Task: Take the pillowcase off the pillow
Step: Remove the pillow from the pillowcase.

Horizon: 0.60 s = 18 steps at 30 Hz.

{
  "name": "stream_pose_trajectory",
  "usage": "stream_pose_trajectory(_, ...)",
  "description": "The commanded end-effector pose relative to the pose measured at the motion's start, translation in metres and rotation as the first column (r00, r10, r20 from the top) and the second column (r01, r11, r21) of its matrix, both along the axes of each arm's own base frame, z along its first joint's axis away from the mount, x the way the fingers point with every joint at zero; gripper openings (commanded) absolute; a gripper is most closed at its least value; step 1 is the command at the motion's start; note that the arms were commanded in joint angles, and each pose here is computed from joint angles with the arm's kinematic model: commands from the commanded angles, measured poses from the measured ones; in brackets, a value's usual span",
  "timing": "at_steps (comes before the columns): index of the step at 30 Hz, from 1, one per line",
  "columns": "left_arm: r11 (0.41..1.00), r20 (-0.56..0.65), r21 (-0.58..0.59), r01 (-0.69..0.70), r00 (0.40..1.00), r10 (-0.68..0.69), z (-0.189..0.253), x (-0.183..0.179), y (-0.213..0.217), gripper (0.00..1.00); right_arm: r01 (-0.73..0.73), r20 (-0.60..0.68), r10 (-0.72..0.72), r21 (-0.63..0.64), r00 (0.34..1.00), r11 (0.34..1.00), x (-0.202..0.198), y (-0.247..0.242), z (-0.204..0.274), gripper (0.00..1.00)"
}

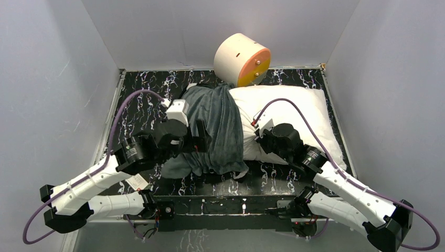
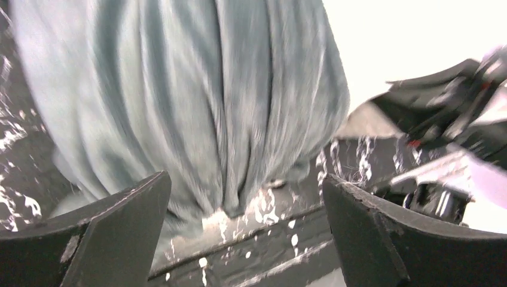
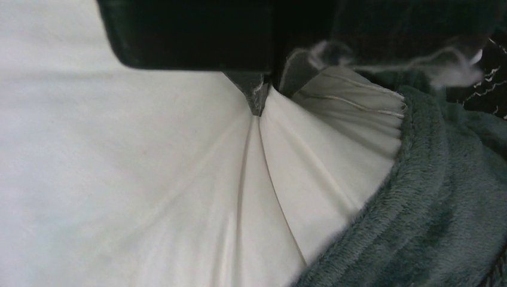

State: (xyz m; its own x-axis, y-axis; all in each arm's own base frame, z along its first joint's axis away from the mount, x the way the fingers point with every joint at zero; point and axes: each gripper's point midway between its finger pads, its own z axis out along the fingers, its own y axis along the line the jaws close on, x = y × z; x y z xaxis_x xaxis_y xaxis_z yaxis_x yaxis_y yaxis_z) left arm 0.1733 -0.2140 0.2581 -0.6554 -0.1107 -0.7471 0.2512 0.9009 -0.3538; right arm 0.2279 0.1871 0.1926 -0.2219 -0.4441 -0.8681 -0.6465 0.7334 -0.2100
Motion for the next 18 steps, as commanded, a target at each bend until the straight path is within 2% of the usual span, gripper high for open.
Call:
stream_pose_trajectory(1,0.980,0.124,0.165,-0.109,0.988,0.089,0.038,0.024,0.032,0.98,0.020,0.026,-0.017,-0.132,1.000,0.991,-0.005,-0.030,-0.005,0.00)
stream_pose_trajectory(4,0.953,0.209,0.222,-0.209,0.964,0.163,0.036,0.042,0.043,0.98,-0.007,0.041,0.013,-0.148,0.999,0.989,-0.009,-0.034,-0.003,0.00)
stream_pose_trajectory(7,0.946,0.227,0.184,-0.266,0.948,0.223,0.031,0.063,0.047,0.99,-0.050,0.028,0.055,-0.161,0.998,0.986,-0.017,-0.034,-0.005,0.00)
stream_pose_trajectory(13,0.944,0.038,0.089,-0.317,0.948,0.315,-0.006,0.108,0.087,0.98,-0.176,0.008,0.178,-0.117,0.984,0.977,-0.034,-0.020,0.008,0.00)
stream_pose_trajectory(16,0.972,-0.025,0.006,-0.236,0.971,0.236,-0.027,0.121,0.087,0.98,-0.218,0.018,0.220,-0.088,0.975,0.972,-0.041,-0.016,0.013,0.00)
stream_pose_trajectory(18,0.976,-0.115,-0.079,-0.201,0.975,0.192,-0.045,0.125,0.088,0.98,-0.238,0.024,0.240,-0.071,0.970,0.969,-0.044,-0.013,0.015,0.00)
